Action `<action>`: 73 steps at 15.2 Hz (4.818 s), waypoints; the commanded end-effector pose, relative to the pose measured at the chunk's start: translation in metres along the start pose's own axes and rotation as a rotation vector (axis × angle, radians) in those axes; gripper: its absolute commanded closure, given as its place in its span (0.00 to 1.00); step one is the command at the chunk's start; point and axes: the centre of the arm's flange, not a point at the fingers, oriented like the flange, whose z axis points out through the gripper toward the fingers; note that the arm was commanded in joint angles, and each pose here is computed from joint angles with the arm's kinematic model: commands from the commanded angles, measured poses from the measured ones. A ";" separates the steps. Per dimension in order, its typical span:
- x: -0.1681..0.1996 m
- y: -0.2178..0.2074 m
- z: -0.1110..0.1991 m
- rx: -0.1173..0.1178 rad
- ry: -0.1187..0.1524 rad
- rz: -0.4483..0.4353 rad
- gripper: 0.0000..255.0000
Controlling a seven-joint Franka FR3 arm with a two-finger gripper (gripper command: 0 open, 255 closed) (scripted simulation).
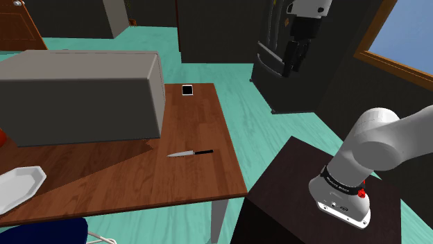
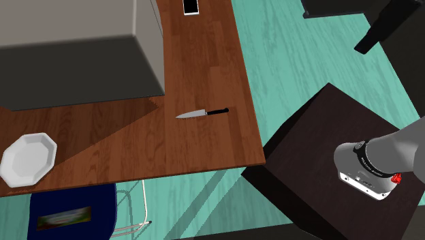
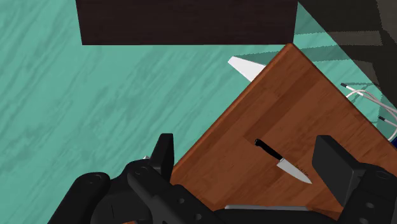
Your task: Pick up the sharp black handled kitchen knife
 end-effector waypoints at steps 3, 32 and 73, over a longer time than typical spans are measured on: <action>0.018 -0.005 0.019 0.001 -0.005 -0.031 0.00; 0.245 -0.134 0.306 0.013 -0.077 -0.487 0.00; 0.284 -0.182 0.344 0.016 -0.094 -0.597 1.00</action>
